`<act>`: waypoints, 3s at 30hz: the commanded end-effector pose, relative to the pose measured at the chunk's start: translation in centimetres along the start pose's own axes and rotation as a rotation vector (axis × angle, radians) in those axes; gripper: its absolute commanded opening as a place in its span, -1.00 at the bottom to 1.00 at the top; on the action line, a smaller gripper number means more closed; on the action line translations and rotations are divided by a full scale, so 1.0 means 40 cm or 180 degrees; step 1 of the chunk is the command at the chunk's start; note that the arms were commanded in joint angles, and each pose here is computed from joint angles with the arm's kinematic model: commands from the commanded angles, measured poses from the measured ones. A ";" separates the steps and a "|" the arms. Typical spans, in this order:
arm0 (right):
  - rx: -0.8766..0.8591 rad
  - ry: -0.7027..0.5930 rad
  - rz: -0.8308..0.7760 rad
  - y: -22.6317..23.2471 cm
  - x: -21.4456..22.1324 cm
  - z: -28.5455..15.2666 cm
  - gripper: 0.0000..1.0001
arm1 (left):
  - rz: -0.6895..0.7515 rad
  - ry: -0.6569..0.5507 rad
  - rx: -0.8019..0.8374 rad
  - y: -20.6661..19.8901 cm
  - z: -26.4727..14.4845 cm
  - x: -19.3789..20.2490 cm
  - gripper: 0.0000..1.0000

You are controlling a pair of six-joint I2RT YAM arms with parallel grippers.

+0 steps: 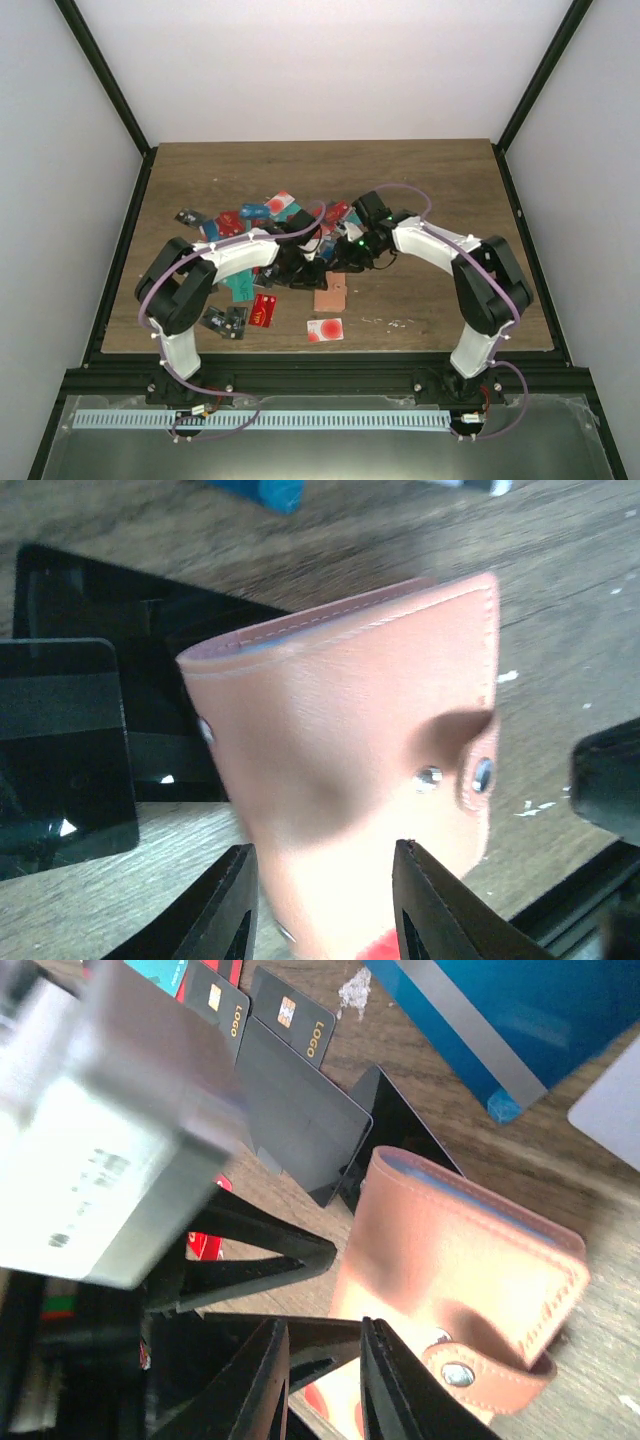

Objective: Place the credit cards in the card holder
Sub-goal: Close the card holder at the center of the board.

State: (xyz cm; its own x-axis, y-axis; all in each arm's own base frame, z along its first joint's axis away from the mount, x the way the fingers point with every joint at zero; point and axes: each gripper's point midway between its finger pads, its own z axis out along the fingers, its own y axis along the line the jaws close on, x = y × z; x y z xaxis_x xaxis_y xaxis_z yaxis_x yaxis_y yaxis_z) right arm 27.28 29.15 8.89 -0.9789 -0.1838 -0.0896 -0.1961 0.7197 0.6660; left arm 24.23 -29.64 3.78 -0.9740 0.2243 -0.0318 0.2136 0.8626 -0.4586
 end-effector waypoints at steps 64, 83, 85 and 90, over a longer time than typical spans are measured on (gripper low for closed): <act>-0.0258 -0.0278 0.0443 -0.110 0.053 0.003 -0.99 | 0.0252 0.0135 0.0292 -0.111 0.020 -0.061 -0.92; -0.0386 -0.0199 0.0420 -0.096 0.068 0.005 -0.99 | 0.0263 0.0007 0.0021 -0.080 0.012 -0.083 -0.92; -0.0393 -0.0193 0.0418 -0.095 0.071 0.005 -0.99 | 0.0272 -0.0016 0.0016 -0.082 0.005 -0.087 -0.92; -0.0388 -0.0196 0.0413 -0.096 0.073 0.004 -0.99 | 0.0285 -0.0046 0.0034 -0.093 -0.008 -0.093 -0.92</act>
State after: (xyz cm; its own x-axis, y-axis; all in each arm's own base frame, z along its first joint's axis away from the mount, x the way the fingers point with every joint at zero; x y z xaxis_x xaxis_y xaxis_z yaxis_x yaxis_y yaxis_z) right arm 24.88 25.79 5.29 -0.9992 -0.0374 -0.0105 -0.0327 0.6647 0.7464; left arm 26.52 -33.34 4.33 -0.9574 0.2855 -0.0440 0.2721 0.8403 -0.4690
